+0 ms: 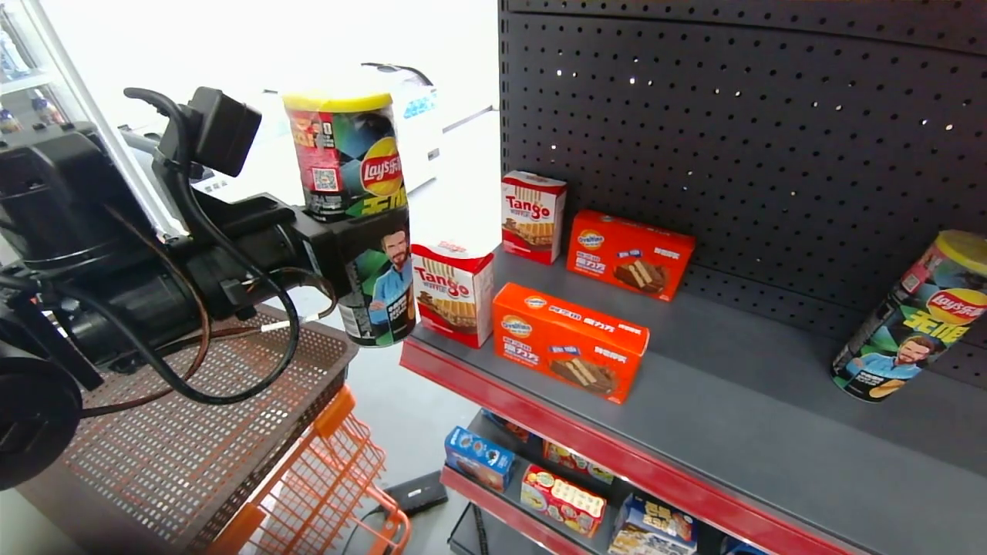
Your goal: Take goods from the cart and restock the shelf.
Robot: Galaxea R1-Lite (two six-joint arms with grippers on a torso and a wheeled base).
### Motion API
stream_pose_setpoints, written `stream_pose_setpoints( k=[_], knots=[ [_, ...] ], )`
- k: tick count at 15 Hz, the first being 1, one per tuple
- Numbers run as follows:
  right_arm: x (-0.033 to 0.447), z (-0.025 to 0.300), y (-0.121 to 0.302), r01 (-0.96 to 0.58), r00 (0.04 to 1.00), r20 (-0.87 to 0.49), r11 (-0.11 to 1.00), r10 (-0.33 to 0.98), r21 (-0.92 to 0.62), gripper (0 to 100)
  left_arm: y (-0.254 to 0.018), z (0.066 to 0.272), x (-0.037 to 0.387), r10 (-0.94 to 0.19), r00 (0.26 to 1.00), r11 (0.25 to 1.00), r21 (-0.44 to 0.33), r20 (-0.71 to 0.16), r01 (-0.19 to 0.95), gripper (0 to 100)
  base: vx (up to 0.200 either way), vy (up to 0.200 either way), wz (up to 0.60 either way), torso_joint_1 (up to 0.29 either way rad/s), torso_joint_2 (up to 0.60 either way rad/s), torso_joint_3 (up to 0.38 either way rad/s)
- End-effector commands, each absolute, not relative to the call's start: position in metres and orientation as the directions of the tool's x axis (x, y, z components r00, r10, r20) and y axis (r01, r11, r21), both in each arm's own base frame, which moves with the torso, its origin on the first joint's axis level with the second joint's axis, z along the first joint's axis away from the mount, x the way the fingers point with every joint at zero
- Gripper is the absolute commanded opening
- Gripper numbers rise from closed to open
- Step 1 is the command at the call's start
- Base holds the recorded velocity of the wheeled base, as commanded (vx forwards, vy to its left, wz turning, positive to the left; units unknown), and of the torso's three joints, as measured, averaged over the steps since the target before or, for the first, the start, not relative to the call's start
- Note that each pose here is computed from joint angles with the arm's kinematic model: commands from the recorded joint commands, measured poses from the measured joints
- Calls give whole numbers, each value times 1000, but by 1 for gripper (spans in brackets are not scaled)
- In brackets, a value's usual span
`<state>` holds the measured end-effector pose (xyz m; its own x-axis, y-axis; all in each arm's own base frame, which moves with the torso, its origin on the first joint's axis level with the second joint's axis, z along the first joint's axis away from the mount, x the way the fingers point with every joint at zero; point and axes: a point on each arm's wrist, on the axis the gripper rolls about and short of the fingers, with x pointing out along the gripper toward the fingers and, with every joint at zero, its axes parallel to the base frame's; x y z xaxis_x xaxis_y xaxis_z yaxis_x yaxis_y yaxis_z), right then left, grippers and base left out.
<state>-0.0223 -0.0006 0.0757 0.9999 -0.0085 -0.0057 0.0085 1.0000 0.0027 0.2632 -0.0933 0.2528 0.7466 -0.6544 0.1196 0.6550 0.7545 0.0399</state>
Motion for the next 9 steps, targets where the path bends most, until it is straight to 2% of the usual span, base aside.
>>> stream_pose_setpoints(
  k=[1,9],
  knots=[
    [-22,76,-1,9,1000,-6,1000,-9,3,100,-96,248,269,-665,735,745,46,130,666,0,0,0,0,0,0,0],
    [-22,76,-1,9,1000,-8,1000,-9,3,100,-119,244,266,-736,666,675,49,126,736,0,0,0,0,0,0,0]
  ],
)
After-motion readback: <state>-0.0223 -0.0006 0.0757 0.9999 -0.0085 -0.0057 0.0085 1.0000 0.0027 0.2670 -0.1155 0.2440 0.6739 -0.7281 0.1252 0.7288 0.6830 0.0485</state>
